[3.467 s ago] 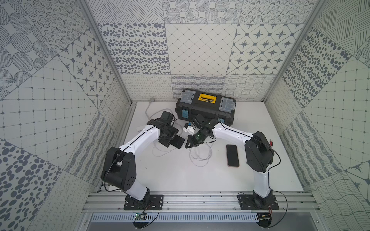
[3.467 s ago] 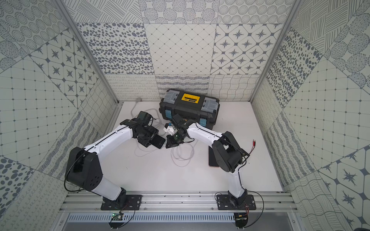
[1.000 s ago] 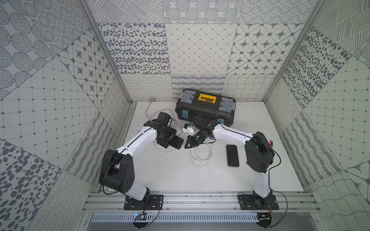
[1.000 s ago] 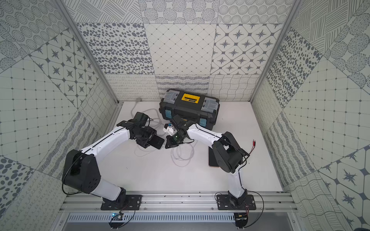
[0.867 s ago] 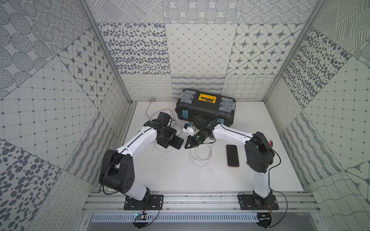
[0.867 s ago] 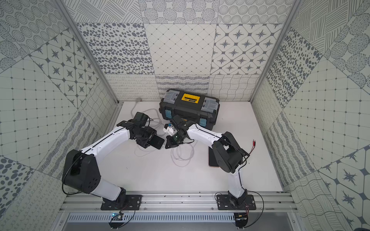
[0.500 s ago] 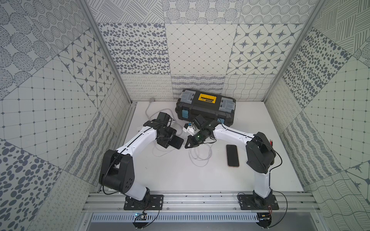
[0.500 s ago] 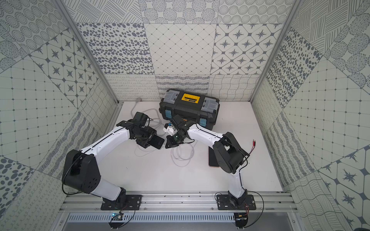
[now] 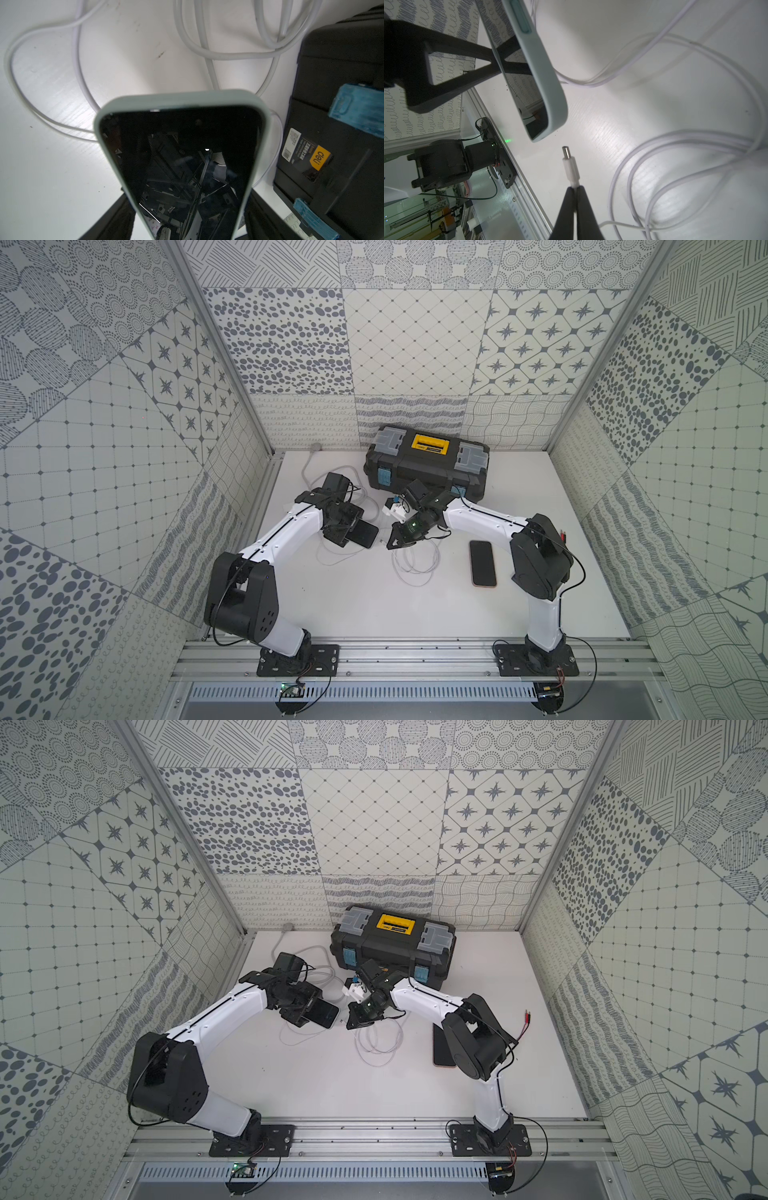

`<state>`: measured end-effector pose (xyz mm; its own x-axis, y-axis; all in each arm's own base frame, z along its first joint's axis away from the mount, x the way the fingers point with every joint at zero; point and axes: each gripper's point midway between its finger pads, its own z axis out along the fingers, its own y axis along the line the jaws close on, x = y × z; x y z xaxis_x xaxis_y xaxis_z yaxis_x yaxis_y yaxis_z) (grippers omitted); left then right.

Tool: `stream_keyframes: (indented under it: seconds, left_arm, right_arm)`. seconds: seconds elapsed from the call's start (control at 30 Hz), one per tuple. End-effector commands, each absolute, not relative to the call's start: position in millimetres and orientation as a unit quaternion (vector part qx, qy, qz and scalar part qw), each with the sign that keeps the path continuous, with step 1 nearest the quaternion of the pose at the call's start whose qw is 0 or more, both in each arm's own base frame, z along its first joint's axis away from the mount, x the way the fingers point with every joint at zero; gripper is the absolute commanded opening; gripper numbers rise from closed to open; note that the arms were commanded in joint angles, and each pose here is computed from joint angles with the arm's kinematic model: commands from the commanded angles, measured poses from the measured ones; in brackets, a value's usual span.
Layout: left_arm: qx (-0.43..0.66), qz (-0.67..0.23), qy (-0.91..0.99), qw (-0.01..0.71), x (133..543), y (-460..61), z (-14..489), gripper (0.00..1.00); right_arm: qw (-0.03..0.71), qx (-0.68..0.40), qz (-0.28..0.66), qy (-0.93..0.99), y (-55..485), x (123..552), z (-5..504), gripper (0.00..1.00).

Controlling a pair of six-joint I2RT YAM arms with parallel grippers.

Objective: Unplug the charging cable from the phone
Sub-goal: Remove the charging cable from the phone.

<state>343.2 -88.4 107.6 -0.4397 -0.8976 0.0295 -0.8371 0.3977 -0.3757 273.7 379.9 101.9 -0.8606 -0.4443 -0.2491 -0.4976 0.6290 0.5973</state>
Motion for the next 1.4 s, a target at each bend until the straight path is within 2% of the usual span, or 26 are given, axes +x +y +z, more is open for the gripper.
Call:
stream_keyframes:
  seconds: [0.0,0.2,0.53,0.63,0.73,0.8,0.9,1.23,1.37]
  left_arm:
    - [-0.516,-0.187,0.829,0.109,350.5,-85.6,117.2,0.27]
    - [-0.51,-0.188,0.831,0.118,349.3,-83.3,122.1,0.27]
    - [-0.499,-0.191,0.838,0.114,343.3,-85.0,124.3,0.27]
    - [-0.496,-0.193,0.839,0.109,341.6,-86.8,122.3,0.26]
    - [-0.492,-0.196,0.842,0.104,341.5,-89.8,119.9,0.26]
    - [-0.491,-0.197,0.843,0.101,341.3,-91.9,118.2,0.26]
    - [-0.485,-0.198,0.846,0.098,341.2,-96.6,115.8,0.26]
    - [-0.444,-0.196,0.868,0.102,352.5,-118.8,120.7,0.26]
    - [-0.43,-0.194,0.877,0.09,355.1,-133.2,114.5,0.26]
  right_arm:
    - [0.067,-0.248,0.339,0.905,372.3,280.8,116.1,0.0]
    - [0.072,-0.186,0.302,0.932,352.7,309.9,95.3,0.0]
    - [0.09,-0.159,0.266,0.947,351.1,339.6,78.7,0.0]
    - [0.088,-0.157,0.259,0.949,351.9,343.5,72.6,0.05]
    - [0.088,-0.157,0.257,0.949,353.3,346.1,71.7,0.21]
    - [0.09,-0.158,0.259,0.948,353.2,346.6,75.2,0.5]
    - [0.105,-0.162,0.257,0.947,350.3,347.8,86.4,0.68]
    - [0.15,-0.141,0.245,0.947,307.6,353.1,125.0,0.8]
    - [0.162,-0.12,0.234,0.951,280.6,349.8,131.9,0.81]
